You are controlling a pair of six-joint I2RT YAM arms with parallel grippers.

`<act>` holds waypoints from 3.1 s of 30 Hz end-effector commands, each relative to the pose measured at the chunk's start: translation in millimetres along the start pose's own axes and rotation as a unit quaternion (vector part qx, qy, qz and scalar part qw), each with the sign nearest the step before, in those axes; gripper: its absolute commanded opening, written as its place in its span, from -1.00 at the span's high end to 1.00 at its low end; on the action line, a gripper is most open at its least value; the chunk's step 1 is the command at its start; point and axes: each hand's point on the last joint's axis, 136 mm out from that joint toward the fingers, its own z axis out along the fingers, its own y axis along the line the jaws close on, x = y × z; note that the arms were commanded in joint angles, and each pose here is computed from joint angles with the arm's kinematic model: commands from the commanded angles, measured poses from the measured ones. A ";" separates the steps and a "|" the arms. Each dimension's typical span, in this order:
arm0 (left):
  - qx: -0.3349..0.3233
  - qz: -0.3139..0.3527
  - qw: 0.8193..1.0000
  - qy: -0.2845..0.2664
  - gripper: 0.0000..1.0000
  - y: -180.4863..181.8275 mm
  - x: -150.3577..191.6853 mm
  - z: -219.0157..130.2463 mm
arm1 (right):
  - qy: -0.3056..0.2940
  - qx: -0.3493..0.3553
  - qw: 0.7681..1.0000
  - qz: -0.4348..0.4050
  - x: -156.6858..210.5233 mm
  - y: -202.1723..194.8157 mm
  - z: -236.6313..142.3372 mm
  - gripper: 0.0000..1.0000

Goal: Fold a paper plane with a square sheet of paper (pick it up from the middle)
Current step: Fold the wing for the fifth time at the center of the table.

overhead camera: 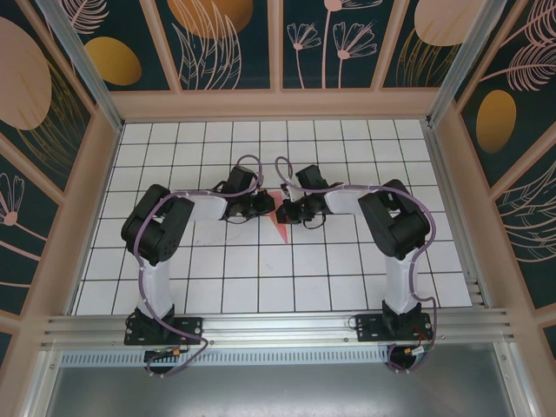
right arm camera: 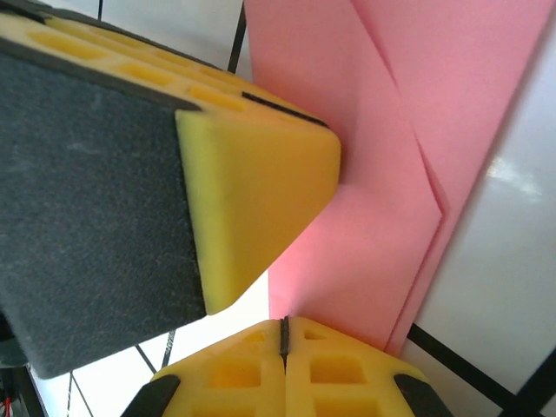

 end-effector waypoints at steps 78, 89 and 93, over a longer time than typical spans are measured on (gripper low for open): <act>-0.133 -0.039 0.990 0.039 0.73 75.8 30.5 20.0 | 0.014 0.027 0.999 -0.021 44.3 16.6 -3.3 1.00; -0.143 -0.044 0.988 0.038 0.74 80.7 31.2 18.7 | 0.065 0.027 0.997 0.036 117.9 -11.3 -6.9 1.00; -0.143 -0.044 0.988 0.038 0.74 80.5 30.9 19.8 | 0.054 0.019 0.998 0.038 124.6 -6.6 -16.0 1.00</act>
